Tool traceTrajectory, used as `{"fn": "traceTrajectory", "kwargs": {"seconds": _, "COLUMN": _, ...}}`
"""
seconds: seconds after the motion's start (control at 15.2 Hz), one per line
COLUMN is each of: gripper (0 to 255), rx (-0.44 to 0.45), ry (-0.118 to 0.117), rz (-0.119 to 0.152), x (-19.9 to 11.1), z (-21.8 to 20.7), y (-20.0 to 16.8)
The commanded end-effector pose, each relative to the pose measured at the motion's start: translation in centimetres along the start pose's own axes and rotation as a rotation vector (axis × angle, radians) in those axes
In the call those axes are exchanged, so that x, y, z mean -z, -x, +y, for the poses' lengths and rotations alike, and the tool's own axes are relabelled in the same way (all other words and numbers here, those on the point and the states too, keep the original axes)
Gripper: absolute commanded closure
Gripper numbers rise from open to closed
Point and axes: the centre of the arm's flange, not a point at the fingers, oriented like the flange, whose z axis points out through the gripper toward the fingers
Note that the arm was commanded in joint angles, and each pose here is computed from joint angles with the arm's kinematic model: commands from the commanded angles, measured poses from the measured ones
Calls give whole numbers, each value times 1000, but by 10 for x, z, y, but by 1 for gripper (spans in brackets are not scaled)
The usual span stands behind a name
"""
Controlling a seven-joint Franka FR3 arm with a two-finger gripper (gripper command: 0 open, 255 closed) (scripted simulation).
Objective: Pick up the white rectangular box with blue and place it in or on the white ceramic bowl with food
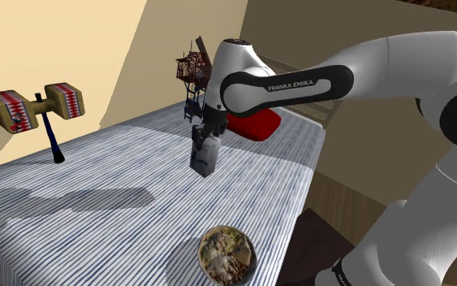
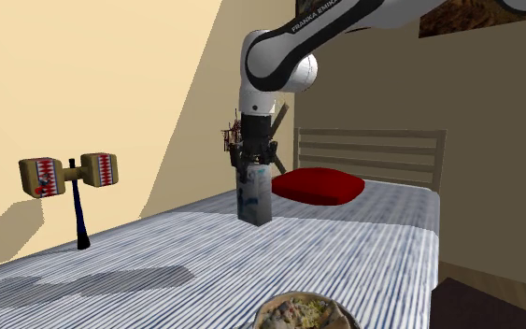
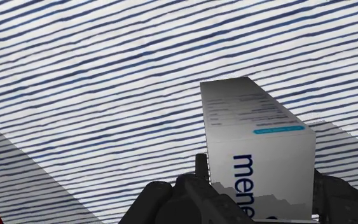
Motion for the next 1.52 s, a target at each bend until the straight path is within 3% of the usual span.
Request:
{"fn": "traceTrajectory", "kwargs": {"seconds": 0.0, "gripper": 255, "rx": 0, "ry": 0, "rz": 0, "x": 8, "z": 0, "y": -1}}
{"fn": "traceTrajectory", "kwargs": {"seconds": 1.45, "gripper": 255, "rx": 0, "ry": 0, "rz": 0, "x": 84, "z": -102, "y": 258}}
